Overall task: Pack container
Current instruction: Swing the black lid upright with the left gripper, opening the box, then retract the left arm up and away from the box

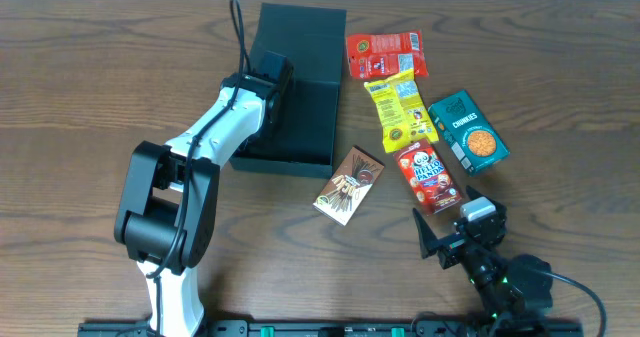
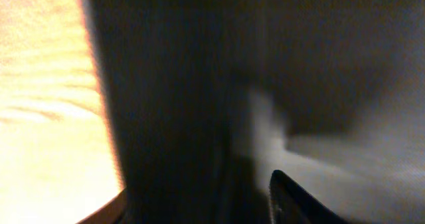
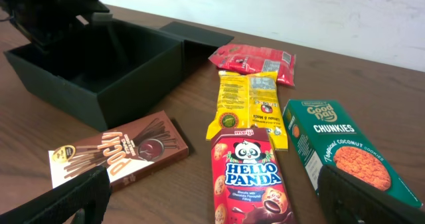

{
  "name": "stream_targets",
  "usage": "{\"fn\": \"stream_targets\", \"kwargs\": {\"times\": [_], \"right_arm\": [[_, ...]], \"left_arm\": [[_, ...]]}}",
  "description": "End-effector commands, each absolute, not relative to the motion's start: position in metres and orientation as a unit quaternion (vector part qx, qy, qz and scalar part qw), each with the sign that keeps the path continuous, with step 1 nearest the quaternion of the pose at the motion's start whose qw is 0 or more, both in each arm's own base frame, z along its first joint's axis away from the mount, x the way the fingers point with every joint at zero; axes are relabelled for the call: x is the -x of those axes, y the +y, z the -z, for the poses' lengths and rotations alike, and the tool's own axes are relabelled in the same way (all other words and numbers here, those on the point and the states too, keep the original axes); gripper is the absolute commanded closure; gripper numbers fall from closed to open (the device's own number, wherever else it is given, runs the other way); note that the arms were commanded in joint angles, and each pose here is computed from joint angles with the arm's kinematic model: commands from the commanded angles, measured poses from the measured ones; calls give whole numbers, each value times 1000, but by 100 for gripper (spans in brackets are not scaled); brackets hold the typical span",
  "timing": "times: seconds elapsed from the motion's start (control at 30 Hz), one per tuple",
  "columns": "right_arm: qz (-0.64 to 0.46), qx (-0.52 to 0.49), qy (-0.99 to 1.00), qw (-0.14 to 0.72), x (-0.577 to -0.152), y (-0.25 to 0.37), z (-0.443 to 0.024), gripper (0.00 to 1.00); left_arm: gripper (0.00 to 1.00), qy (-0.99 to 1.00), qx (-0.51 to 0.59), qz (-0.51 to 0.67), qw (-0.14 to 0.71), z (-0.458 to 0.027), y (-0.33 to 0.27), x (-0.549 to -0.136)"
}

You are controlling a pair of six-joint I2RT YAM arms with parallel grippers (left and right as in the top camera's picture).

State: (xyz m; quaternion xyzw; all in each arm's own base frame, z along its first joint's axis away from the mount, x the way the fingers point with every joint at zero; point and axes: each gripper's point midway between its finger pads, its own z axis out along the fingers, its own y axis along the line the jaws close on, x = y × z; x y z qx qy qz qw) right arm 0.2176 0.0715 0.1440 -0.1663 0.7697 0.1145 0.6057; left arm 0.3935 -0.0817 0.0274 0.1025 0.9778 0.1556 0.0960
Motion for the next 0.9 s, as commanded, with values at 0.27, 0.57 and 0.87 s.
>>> {"fn": "stream_targets", "kwargs": {"times": [0.27,0.57,0.87], "right_arm": [[-118,180,770,601,-216,76,-138,1],[-118,180,770,601,-216,76,-138,1],[-118,180,770,601,-216,76,-138,1]], "left_arm": [[59,997,-12,-73,37,-11,-105,-364],[30,993,9,-103,64,-20,-91,-377],[5,979,28,-55,193,-110,-94,-451]]}}
